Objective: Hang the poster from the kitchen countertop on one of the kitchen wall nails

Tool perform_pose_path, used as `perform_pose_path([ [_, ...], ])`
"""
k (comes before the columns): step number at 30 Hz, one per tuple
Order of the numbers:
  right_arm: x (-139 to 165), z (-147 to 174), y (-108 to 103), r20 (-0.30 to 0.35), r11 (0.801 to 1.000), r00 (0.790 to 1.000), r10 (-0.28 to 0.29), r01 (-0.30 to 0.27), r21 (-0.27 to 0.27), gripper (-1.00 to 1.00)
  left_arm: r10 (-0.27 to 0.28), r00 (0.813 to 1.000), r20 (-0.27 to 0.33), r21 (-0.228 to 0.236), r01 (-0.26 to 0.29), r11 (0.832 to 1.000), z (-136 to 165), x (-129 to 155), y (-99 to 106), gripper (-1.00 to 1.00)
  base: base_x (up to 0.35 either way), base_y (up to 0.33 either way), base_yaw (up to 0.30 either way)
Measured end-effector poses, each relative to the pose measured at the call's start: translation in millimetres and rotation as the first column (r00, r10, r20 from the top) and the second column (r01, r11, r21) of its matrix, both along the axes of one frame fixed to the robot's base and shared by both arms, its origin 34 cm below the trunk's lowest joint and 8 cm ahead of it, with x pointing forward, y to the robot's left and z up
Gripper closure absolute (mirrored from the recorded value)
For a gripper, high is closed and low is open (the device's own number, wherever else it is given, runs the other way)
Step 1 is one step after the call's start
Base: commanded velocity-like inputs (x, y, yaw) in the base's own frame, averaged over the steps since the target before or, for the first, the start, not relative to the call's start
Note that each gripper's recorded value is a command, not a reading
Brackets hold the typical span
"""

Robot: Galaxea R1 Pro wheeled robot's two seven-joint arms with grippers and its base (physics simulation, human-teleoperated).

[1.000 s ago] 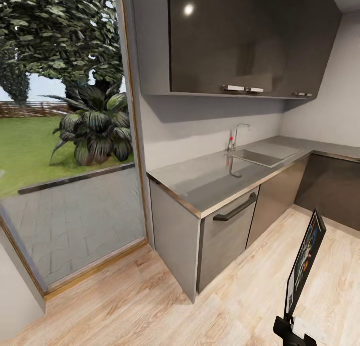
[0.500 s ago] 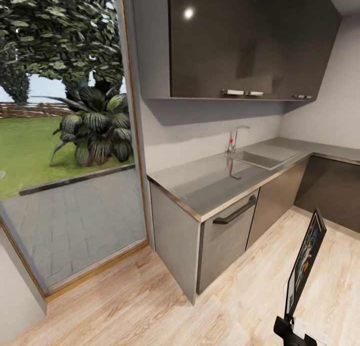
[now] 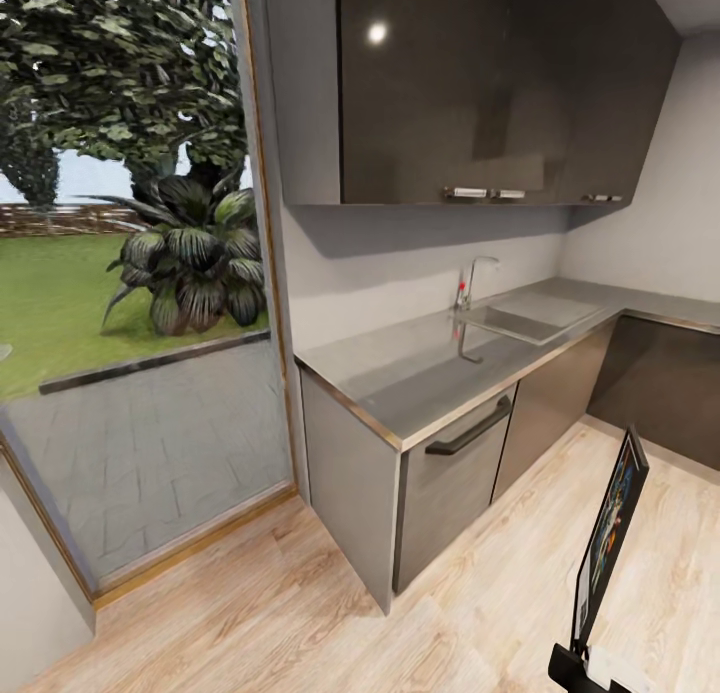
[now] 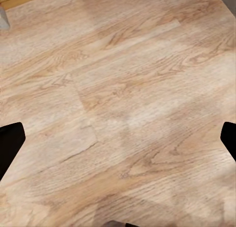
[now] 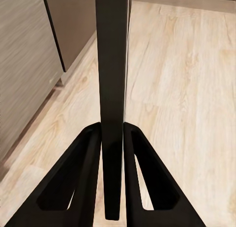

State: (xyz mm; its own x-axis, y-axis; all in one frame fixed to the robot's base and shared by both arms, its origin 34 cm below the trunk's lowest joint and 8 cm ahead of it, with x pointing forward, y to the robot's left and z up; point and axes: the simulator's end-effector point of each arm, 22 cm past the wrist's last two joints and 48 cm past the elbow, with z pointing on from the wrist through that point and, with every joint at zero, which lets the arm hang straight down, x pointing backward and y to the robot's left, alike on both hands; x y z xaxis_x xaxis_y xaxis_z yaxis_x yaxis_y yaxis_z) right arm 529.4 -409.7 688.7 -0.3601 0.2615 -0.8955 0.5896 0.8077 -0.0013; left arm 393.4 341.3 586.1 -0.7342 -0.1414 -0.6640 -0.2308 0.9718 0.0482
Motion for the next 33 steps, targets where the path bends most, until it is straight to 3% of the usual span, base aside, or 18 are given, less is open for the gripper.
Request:
perform_pose_path([
  [33, -4, 45, 0, -0.003, 1.0, 1.0, 0.001, -0.001, -0.001, 1.0, -0.002, 1.0, -0.001, -0.002, 0.002, 1.0, 46, -3, -3, -1.0, 0.0, 0.0, 0.0],
])
